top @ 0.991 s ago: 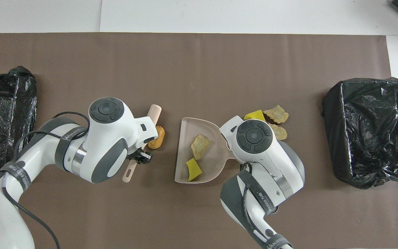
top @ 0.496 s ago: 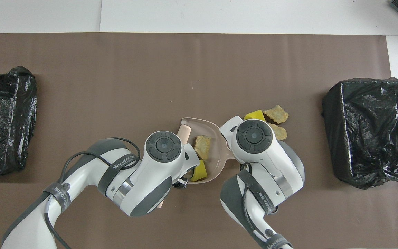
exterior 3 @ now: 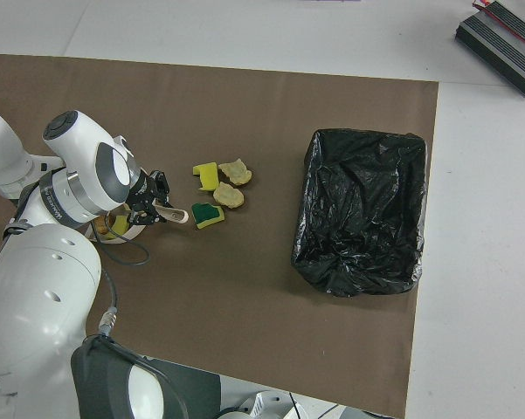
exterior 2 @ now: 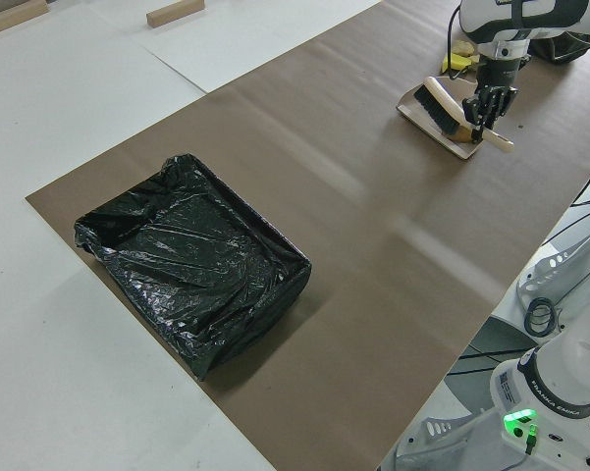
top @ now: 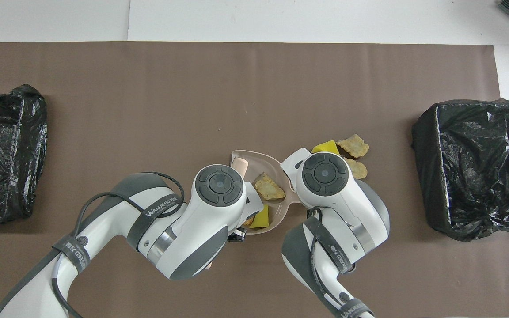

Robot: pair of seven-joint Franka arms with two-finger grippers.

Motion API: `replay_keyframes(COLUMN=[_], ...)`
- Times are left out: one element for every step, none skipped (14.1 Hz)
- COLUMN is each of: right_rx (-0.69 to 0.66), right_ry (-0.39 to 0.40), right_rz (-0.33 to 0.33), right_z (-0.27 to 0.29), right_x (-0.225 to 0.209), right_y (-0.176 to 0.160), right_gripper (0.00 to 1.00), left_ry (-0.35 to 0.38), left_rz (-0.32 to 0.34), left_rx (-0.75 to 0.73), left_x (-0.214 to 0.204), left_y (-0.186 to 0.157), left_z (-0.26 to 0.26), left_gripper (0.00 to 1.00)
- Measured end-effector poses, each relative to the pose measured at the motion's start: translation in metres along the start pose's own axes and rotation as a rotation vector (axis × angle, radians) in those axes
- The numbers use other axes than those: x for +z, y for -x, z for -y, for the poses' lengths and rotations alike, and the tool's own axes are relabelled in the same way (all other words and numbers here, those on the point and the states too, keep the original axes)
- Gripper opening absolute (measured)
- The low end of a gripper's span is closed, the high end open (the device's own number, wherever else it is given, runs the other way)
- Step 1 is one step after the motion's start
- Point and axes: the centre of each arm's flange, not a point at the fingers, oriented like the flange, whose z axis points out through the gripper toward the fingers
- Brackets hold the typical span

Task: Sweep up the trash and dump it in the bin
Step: 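Carry the dustpan with the right gripper and tip it over the black bag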

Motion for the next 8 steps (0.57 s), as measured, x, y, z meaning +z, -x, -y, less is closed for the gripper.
replay_keyframes(right_rx=[0.000, 0.000, 0.001, 0.001, 0.002, 0.005, 0.010, 0.018], right_ry=[0.000, 0.000, -0.001, -0.001, -0.002, -0.004, -0.005, -0.010], right_rz=[0.000, 0.000, 0.000, 0.000, 0.000, -0.001, -0.002, 0.001], right_z=[0.000, 0.000, 0.000, 0.000, -0.001, -0.001, -0.003, -0.005], right_x=[0.000, 0.000, 0.000, 0.001, 0.001, 0.001, 0.001, 0.001], right_y=[0.000, 0.000, 0.000, 0.000, 0.001, 0.001, 0.003, 0.007], right_gripper=[0.32, 0.32, 0.32, 0.32, 0.32, 0.32, 0.32, 0.32], left_ry=[-0.007, -0.015, -0.023, -0.034, -0.034, -0.012, 0.026, 0.060], left_rz=[0.015, 0.023, 0.022, 0.015, 0.019, 0.035, 0.054, 0.065], left_rx=[-0.024, -0.055, -0.086, -0.110, -0.132, -0.153, -0.171, -0.183], left_x=[-0.011, -0.023, -0.036, -0.048, -0.058, -0.067, -0.075, -0.082], left_y=[-0.002, -0.004, -0.003, 0.001, 0.009, 0.019, 0.030, 0.042], left_z=[0.012, 0.027, 0.044, 0.055, 0.060, 0.061, 0.060, 0.057], left_gripper=[0.27, 0.27, 0.27, 0.27, 0.27, 0.27, 0.27, 0.27])
